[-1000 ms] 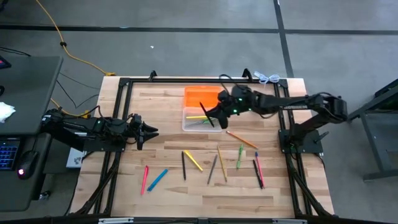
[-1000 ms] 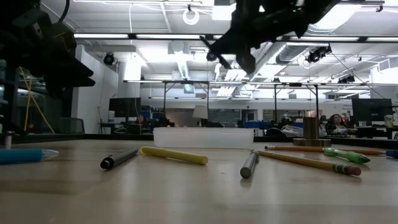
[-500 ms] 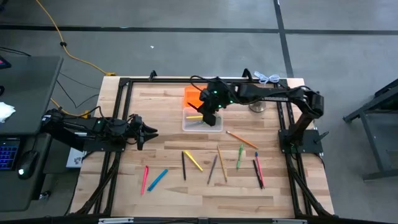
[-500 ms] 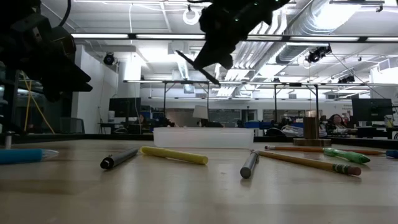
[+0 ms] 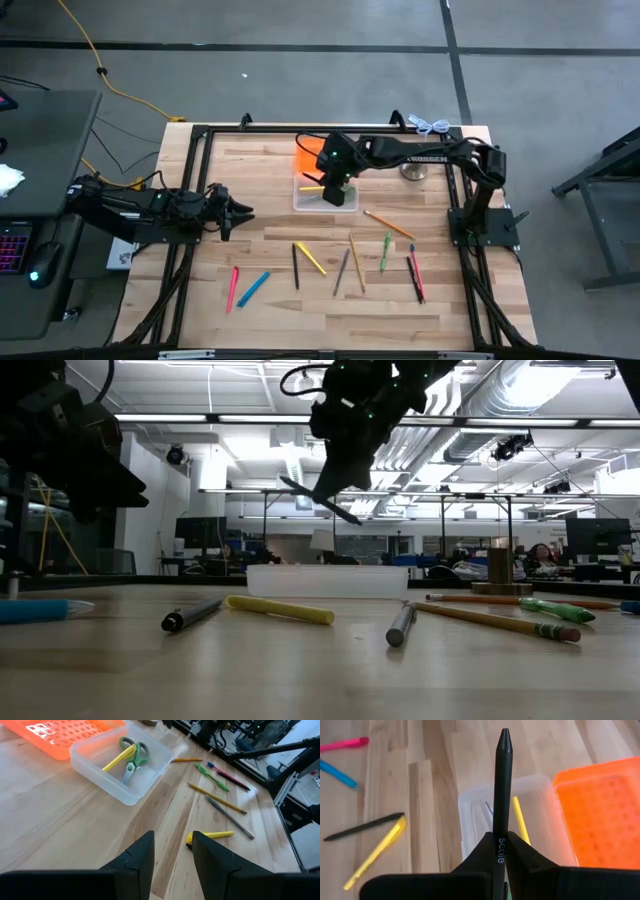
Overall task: Pick & place school supplies into a supply box
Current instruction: Put the top black pen into the orange supply box, then put the yellow pencil into the orange supply box
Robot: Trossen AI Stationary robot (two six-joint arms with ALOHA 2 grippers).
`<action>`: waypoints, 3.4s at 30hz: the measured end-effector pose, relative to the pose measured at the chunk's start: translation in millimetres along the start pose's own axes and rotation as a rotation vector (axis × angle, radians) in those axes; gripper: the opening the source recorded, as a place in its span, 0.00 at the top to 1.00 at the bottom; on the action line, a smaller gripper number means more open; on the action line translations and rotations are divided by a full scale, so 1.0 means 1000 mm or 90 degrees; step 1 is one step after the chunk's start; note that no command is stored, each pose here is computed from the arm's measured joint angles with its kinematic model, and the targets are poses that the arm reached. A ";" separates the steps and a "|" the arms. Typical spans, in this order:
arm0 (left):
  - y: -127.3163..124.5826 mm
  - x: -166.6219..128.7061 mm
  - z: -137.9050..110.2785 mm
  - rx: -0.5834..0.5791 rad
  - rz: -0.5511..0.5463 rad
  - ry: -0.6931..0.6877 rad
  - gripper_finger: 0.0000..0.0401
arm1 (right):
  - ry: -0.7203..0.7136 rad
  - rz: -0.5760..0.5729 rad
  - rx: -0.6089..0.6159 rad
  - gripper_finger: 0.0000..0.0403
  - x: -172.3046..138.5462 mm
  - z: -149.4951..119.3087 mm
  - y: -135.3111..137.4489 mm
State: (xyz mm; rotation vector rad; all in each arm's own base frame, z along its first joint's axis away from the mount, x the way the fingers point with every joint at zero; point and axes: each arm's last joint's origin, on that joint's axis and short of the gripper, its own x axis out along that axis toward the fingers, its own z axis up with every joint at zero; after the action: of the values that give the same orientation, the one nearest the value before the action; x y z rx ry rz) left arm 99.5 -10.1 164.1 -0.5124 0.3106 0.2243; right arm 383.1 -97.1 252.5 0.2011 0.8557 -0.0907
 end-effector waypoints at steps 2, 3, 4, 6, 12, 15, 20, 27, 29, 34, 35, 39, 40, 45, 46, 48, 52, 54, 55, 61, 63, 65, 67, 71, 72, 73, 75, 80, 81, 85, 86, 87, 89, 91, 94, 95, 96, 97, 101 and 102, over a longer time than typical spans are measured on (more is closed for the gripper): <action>0.000 0.000 0.000 0.000 0.008 -0.006 0.60 | 0.019 -0.001 -0.006 0.98 0.006 -0.003 -0.001; 0.000 0.000 0.000 0.000 0.010 -0.009 0.60 | 0.029 0.000 -0.007 0.97 0.009 -0.005 -0.002; 0.000 0.000 0.001 -0.001 0.011 -0.010 0.60 | 0.040 -0.001 -0.005 0.97 0.014 -0.007 -0.002; 0.000 0.000 0.001 -0.001 0.013 -0.011 0.60 | 0.059 0.000 -0.005 0.97 0.021 -0.011 -0.004; 0.000 0.000 0.001 -0.004 0.013 -0.011 0.60 | 0.090 -0.005 -0.012 0.97 0.037 -0.019 -0.007; 0.001 0.000 0.001 -0.004 0.013 -0.011 0.60 | 0.104 -0.003 -0.021 0.97 0.045 -0.022 -0.008; 0.001 0.000 0.001 -0.004 0.013 -0.010 0.60 | 0.138 -0.002 -0.020 0.97 0.057 -0.030 -0.011; 0.001 0.000 0.000 -0.004 0.013 -0.009 0.60 | 0.171 0.003 -0.018 0.97 0.072 -0.040 -0.013; 0.001 0.000 0.000 -0.004 0.013 -0.009 0.60 | 0.174 0.003 -0.017 0.97 0.072 -0.040 -0.013; 0.001 0.000 0.000 -0.004 0.012 -0.008 0.60 | 0.172 0.001 -0.017 0.97 0.071 -0.040 -0.014; 0.001 0.000 0.000 -0.005 0.011 -0.008 0.60 | 0.172 0.001 -0.014 0.97 0.071 -0.040 -0.014; 0.001 0.000 0.000 -0.005 0.011 -0.008 0.60 | 0.172 0.002 -0.012 0.97 0.071 -0.040 -0.014; 0.001 0.000 0.000 -0.005 0.011 -0.008 0.60 | 0.172 0.003 -0.012 0.97 0.071 -0.040 -0.014; 0.001 0.000 0.000 -0.005 0.011 -0.008 0.60 | 0.173 0.006 -0.011 0.97 0.071 -0.040 -0.013; 0.001 0.000 0.000 -0.005 0.011 -0.008 0.60 | 0.173 0.008 -0.011 0.97 0.071 -0.040 -0.013; 0.001 0.000 0.000 -0.005 0.011 -0.008 0.60 | 0.173 0.010 -0.009 0.97 0.071 -0.040 -0.013; 0.000 0.000 0.000 -0.005 0.009 -0.006 0.60 | 0.173 0.009 -0.007 0.91 0.071 -0.040 -0.013; 0.000 0.000 0.000 -0.005 0.007 -0.005 0.60 | 0.173 0.008 -0.002 0.86 0.071 -0.040 -0.013; 0.000 0.000 0.000 -0.005 0.007 -0.005 0.60 | 0.173 0.007 0.001 0.83 0.071 -0.040 -0.013; 0.000 0.000 0.000 -0.005 0.007 -0.005 0.60 | 0.173 0.001 0.000 0.73 0.071 -0.040 -0.014; 0.000 0.000 0.000 -0.005 0.006 -0.005 0.60 | 0.173 0.001 0.000 0.71 0.071 -0.040 -0.014; 0.000 0.000 0.000 -0.005 0.006 -0.004 0.60 | 0.175 0.001 0.001 0.70 0.070 -0.039 -0.013; 0.000 0.000 0.000 -0.005 0.006 -0.004 0.60 | 0.180 -0.001 0.001 0.69 0.067 -0.036 -0.013; 0.000 0.000 0.000 -0.005 0.006 -0.004 0.60 | 0.187 -0.002 0.002 0.71 0.056 -0.021 -0.011; 0.000 0.000 0.000 -0.005 0.006 -0.004 0.60 | 0.193 -0.001 0.003 0.71 0.052 -0.016 -0.010; 0.000 0.000 0.000 -0.004 0.006 -0.004 0.60 | 0.196 -0.001 0.004 0.71 0.047 -0.012 -0.009; 0.000 0.000 0.000 -0.004 0.006 -0.004 0.60 | 0.210 0.000 0.005 0.72 0.037 -0.003 -0.007; 0.000 0.000 0.000 -0.004 -0.009 0.007 0.60 | 0.261 0.002 0.019 0.72 0.011 0.012 -0.001; 0.000 0.000 0.000 -0.004 -0.011 0.008 0.60 | 0.275 0.003 0.021 0.72 0.007 0.013 0.000; -0.001 0.000 -0.001 -0.004 -0.016 0.012 0.60 | 0.331 0.006 0.033 0.72 -0.006 0.013 0.008; -0.001 0.000 -0.001 -0.004 -0.016 0.012 0.60 | 0.346 0.006 0.036 0.72 -0.008 0.011 0.010; -0.001 0.000 -0.001 -0.004 -0.016 0.012 0.60 | 0.360 0.007 0.037 0.72 -0.010 0.010 0.013; -0.001 0.000 -0.001 -0.004 -0.016 0.012 0.60 | 0.385 0.012 0.032 0.72 -0.012 0.006 0.019; -0.001 0.000 -0.001 -0.004 -0.016 0.012 0.60 | 0.401 0.017 0.022 0.72 -0.012 0.004 0.026; -0.001 0.000 -0.001 -0.004 -0.016 0.012 0.60 | 0.418 0.026 -0.002 0.72 -0.013 0.001 0.039; -0.001 0.000 -0.001 -0.004 -0.016 0.012 0.60 | 0.419 0.027 -0.016 0.72 -0.013 0.001 0.043; -0.001 0.000 -0.001 -0.004 -0.016 0.012 0.60 | 0.422 0.027 -0.026 0.72 -0.013 0.000 0.047; -0.001 0.000 -0.001 -0.004 -0.016 0.012 0.60 | 0.427 0.027 -0.034 0.72 -0.014 -0.001 0.051; -0.001 0.000 -0.001 -0.004 -0.015 0.012 0.60 | 0.445 0.031 -0.053 0.72 -0.014 -0.004 0.063; -0.001 0.000 -0.001 -0.004 -0.015 0.014 0.60 | 0.446 0.030 -0.053 0.72 -0.014 -0.004 0.065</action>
State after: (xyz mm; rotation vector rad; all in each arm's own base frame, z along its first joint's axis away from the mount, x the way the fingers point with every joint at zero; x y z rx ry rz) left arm 99.4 -11.0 163.6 -0.5237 0.3248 0.1977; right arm 381.0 -32.8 269.5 0.1748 1.5479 0.0659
